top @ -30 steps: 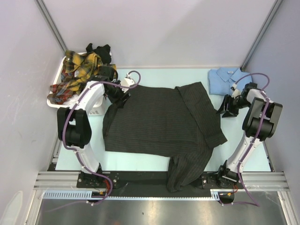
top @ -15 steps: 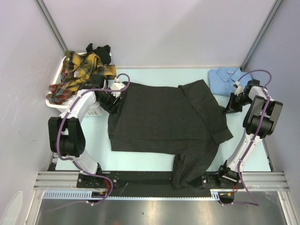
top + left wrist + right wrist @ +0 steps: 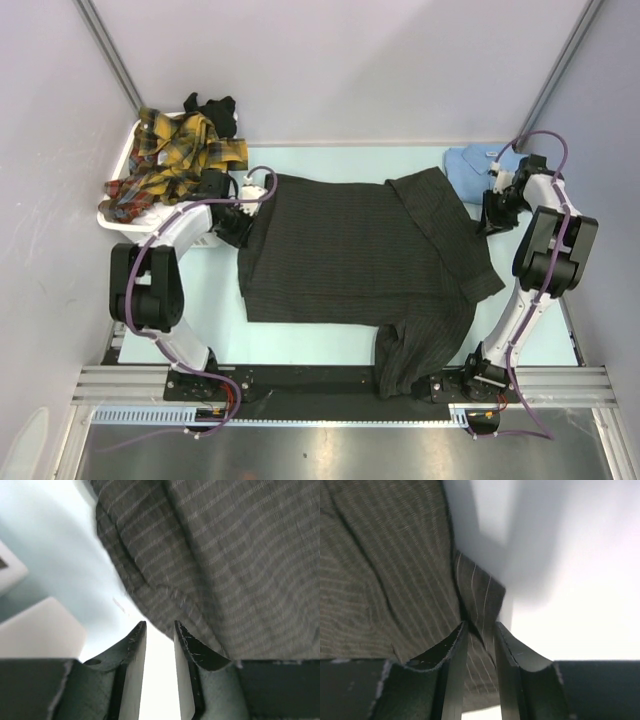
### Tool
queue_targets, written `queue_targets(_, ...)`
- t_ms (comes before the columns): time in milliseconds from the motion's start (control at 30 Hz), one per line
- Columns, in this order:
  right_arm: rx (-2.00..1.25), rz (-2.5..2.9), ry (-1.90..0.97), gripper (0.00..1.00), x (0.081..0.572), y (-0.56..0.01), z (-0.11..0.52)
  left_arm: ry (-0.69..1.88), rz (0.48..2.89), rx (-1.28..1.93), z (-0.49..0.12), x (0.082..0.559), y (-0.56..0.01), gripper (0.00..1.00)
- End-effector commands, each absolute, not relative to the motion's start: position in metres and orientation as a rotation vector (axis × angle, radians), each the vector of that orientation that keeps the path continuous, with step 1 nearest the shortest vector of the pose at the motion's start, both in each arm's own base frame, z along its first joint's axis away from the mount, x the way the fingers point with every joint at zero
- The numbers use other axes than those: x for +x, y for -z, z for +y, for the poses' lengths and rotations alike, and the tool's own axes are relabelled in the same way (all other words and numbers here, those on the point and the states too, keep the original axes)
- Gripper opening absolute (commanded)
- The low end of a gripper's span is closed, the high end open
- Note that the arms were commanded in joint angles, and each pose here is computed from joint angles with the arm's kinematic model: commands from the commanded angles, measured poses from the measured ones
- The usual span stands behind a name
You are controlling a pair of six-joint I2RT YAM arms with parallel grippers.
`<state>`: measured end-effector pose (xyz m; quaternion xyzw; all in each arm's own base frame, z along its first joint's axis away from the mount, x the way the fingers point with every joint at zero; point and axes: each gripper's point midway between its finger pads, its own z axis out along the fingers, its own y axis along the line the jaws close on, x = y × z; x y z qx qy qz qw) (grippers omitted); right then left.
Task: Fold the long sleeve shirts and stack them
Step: Flatten the shirt out
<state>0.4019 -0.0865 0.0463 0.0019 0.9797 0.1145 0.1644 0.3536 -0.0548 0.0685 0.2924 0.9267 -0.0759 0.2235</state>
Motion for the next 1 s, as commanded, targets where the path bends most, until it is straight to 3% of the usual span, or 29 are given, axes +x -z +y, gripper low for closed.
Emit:
queue_targets(0, -0.099, 2.681, -0.173, 0.33, 0.402, -0.106, -0.092, 0.157, 2.517, 0.738, -0.067, 0.38, -0.066, 0.33)
queue_targets(333, -0.2, 2.651, -0.238, 0.33, 0.389, -0.121, -0.056, 0.14, 2.56, 0.736, -0.076, 0.4, -0.042, 0.36)
queue_targets(667, -0.278, 2.723, -0.398, 0.29, 0.369, -0.086, -0.016, 0.074, 2.59, 0.717, -0.068, 0.404, -0.039, 0.47)
queue_targets(800, -0.285, 2.739, -0.405, 0.28, 0.368, -0.075, -0.012, 0.11, 2.611, 0.714, -0.071, 0.402, -0.032, 0.46)
queue_targets(967, -0.288, 2.744, -0.398, 0.27, 0.37, -0.07, -0.013, 0.145, 2.636, 0.716, -0.074, 0.398, -0.023, 0.38)
